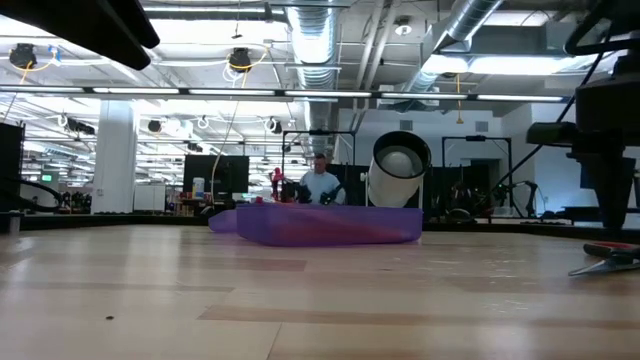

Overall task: Pick & place school supplies into a supply box
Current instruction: Put the black scissors into the purple supply box

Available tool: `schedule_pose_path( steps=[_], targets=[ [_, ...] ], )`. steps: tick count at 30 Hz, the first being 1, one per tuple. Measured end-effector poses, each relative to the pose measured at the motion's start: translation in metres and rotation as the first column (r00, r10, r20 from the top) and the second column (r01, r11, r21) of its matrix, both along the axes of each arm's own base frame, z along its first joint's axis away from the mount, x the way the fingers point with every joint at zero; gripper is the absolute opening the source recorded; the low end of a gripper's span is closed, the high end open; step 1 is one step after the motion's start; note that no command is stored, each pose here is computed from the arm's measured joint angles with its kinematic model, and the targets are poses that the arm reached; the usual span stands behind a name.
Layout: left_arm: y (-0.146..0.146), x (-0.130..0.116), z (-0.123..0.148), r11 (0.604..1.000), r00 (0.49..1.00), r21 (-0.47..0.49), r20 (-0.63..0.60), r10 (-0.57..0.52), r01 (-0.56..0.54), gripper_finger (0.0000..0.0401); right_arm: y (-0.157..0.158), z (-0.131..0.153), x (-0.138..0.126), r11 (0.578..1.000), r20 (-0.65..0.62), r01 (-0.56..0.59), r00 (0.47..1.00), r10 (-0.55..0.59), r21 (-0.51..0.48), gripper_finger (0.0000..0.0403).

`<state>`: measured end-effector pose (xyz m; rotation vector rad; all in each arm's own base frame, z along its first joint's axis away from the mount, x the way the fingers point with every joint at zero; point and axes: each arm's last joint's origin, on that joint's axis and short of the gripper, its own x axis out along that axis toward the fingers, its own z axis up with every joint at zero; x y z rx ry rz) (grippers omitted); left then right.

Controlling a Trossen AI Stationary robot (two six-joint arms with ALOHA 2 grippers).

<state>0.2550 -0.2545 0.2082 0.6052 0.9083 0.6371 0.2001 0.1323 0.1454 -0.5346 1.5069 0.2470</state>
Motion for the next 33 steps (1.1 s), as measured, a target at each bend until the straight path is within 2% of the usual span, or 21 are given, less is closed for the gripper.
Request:
schedule_pose_path(
  steps=[7, 13, 19, 24, 30, 33],
  targets=[
    [0.0, 0.0, 0.0, 1.0, 1.0, -0.01, -0.006, 0.005, -0.005, 0.0176, -0.001, 0.0, 0.004, 0.998, 0.001, 0.013, 1.0, -0.013, 0.056, 0.0156],
    [0.0, 0.0, 0.0, 1.0, 1.0, -0.011, -0.006, 0.005, -0.005, 0.0176, -0.002, -0.001, 0.003, 0.999, -0.013, 0.01, 1.0, -0.009, 0.049, 0.0156],
    [0.0, 0.0, 0.0, 1.0, 1.0, -0.011, -0.006, 0.005, -0.005, 0.0176, -0.007, -0.014, -0.006, 0.998, -0.03, 0.031, 0.999, -0.029, 0.061, 0.0148],
    [0.0, 0.0, 0.0, 1.0, 1.0, -0.004, -0.013, -0.001, 0.001, 0.0176, -0.007, -0.015, -0.007, 0.997, -0.029, 0.046, 0.999, -0.044, 0.065, 0.0126],
    [0.001, 0.002, 0.0, 1.0, 1.0, 0.0, -0.008, -0.003, 0.003, 0.0176, -0.008, -0.016, -0.005, 0.996, -0.027, 0.055, 0.998, -0.054, 0.076, 0.0081],
    [0.001, 0.001, -0.001, 1.0, 1.0, -0.02, -0.014, 0.013, -0.013, 0.0176, -0.01, -0.016, -0.004, 0.992, -0.022, 0.101, 0.995, -0.099, 0.08, 0.0062]
  ],
)
